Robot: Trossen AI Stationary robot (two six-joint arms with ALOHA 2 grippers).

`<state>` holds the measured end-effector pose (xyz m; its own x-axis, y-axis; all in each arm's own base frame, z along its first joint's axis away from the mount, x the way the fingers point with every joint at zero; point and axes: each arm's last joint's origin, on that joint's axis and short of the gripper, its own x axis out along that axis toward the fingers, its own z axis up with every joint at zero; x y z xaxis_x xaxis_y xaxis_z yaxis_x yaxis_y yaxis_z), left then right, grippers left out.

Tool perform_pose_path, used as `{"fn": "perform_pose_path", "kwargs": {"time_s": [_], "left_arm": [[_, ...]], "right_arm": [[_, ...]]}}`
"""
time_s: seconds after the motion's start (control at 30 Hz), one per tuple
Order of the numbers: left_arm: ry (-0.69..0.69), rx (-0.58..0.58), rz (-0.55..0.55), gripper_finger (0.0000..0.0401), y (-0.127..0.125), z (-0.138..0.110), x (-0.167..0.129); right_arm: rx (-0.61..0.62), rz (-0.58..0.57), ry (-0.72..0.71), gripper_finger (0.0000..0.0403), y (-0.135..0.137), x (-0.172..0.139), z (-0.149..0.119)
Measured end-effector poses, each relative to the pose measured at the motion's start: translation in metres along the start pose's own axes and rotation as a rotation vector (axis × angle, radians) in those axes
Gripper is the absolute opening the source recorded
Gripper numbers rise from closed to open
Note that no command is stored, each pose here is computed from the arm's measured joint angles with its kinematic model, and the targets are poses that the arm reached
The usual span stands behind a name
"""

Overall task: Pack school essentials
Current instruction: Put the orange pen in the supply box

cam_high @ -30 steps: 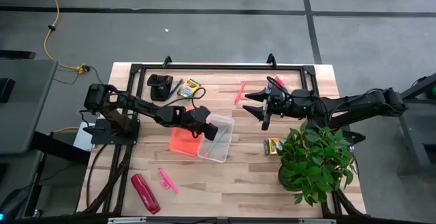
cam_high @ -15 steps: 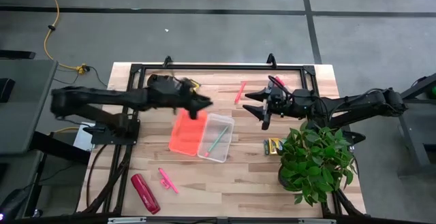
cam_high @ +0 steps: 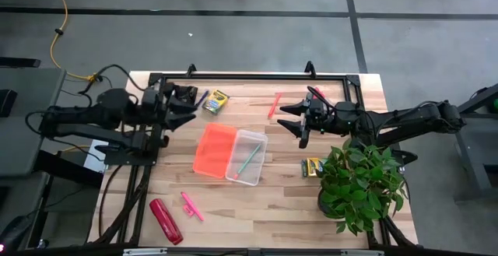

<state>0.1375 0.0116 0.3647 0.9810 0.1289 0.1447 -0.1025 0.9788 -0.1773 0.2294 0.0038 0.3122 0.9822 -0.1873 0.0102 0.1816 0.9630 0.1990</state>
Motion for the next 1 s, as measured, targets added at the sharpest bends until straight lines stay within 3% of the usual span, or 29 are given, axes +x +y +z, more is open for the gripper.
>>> {"fn": "perform_pose_path", "kwargs": {"time_s": [0.27,0.5,1.0], "left_arm": [[-0.061,-0.02,0.008,0.0077,0.004,-0.028,-0.014],[-0.057,0.06,0.005,0.0074,0.004,-0.028,-0.017],[-0.056,0.062,0.008,0.0074,0.004,-0.028,-0.017]], "right_arm": [[-0.024,0.002,0.0,0.0226,0.0,0.0,0.0],[-0.049,0.002,0.0,0.0226,0.0,0.0,0.0],[-0.047,0.019,-0.055,0.0226,0.001,0.0,0.006]]}}
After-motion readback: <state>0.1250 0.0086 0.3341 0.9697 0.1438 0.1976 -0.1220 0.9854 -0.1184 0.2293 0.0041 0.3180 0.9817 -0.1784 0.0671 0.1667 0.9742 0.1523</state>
